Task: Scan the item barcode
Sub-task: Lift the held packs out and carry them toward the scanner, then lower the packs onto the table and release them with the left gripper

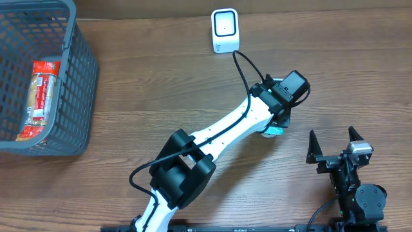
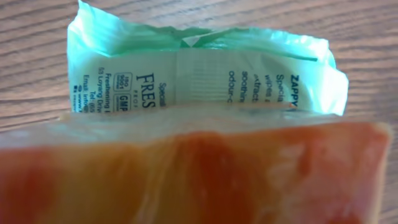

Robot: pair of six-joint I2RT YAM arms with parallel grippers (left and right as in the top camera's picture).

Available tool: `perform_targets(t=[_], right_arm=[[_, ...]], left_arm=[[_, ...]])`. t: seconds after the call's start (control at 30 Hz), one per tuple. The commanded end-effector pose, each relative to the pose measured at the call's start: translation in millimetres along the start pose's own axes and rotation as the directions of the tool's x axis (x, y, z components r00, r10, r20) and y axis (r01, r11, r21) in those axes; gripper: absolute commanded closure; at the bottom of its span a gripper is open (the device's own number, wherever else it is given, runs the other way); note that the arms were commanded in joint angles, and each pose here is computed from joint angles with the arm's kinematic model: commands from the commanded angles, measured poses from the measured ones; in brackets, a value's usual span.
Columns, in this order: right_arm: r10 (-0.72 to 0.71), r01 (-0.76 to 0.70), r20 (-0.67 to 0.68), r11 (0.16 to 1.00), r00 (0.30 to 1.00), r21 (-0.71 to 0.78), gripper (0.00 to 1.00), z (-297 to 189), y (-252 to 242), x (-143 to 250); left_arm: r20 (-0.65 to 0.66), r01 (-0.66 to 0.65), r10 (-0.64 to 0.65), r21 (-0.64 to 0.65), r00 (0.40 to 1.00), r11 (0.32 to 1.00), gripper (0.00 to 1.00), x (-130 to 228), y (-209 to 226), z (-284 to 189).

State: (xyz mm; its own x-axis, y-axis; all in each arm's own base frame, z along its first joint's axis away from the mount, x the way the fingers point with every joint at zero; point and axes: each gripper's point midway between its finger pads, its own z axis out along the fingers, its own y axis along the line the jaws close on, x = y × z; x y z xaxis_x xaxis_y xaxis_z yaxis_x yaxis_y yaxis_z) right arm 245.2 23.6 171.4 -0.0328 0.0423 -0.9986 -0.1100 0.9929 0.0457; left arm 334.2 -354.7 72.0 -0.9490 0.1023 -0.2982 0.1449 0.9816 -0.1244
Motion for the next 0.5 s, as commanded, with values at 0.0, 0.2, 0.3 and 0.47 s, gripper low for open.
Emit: perform_targets(t=[0.0,0.2,0.3,0.47], right_arm=[[-0.002,0.002,0.007,1.000,1.000,0.015,0.00,0.1,-3.0,1.1],[-0.002,0.002,0.007,1.000,1.000,0.015,0.00,0.1,-3.0,1.1],[-0.002,0.002,0.007,1.000,1.000,0.015,0.00,0.1,-3.0,1.1],[-0.001,0.001,0.007,1.000,1.000,0.015,0.00,0.1,-3.0,1.1]], left_arm=[[0.005,0.013,-0.013,0.009,1.000,1.000,0.43,1.5,-4.1,-2.9],[-0.006,0.011,-0.011,0.001,1.000,1.000,0.41,4.3,-2.9,1.2],[-0.007,0.008,-0.008,0.001,1.000,1.000,0.32,5.3,-4.1,1.3],[-0.016,-0.031,0.031,0.015,0.999,0.999,0.12,6.8,-6.4,1.0]])
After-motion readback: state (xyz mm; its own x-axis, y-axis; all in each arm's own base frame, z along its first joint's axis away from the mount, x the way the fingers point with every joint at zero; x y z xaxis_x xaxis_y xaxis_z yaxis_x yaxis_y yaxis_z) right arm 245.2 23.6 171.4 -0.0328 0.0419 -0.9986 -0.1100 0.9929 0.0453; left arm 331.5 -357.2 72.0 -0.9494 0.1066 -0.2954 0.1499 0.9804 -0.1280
